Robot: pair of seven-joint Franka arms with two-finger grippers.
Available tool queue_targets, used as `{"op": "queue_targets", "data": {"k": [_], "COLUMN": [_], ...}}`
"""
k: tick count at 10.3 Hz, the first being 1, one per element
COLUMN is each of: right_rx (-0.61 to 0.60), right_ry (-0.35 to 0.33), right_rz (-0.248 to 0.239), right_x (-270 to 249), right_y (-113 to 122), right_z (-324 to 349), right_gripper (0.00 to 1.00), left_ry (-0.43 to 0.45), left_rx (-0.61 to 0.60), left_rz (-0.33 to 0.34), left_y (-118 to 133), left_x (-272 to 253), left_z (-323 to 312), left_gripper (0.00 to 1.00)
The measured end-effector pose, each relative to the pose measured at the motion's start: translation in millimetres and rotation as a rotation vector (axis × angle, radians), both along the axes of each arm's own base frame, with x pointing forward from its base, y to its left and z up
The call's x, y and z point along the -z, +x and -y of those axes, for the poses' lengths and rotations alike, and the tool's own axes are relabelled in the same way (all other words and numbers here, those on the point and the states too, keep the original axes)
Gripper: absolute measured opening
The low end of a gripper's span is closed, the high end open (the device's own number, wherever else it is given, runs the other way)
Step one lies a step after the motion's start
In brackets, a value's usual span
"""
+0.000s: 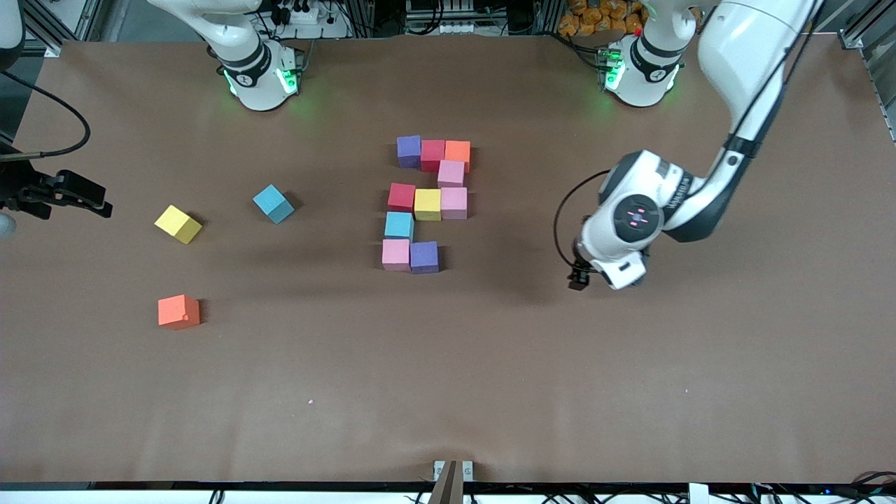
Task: Form number 2 with 11 blocks
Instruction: 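Lower the left gripper onto the green cube and close it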
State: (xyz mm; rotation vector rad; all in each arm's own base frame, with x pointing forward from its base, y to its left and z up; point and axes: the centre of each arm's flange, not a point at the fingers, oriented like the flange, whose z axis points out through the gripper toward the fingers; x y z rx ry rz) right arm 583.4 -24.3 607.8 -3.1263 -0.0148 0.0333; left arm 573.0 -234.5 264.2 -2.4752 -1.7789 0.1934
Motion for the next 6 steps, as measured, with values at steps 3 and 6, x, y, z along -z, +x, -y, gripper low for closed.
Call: {"op": "queue_targets", "data": {"k": [3, 6], "right_rx": [0.001, 0.001], "right_ry": [0.0, 0.0], "right_rz": [-0.001, -0.003], "right_x": [1, 1], "right_y": [0, 0], "right_z": [0, 0], "right_gripper": [1.0, 1.0], "left_ry": [-0.02, -0.014], "left_rx": [0.197, 0.421], "left_rz": [-0.032, -0.086], "left_y": [-2, -22], "left_x": [8, 0], "left_z": [-37, -63], "left_gripper": [1.0, 1.0]}}
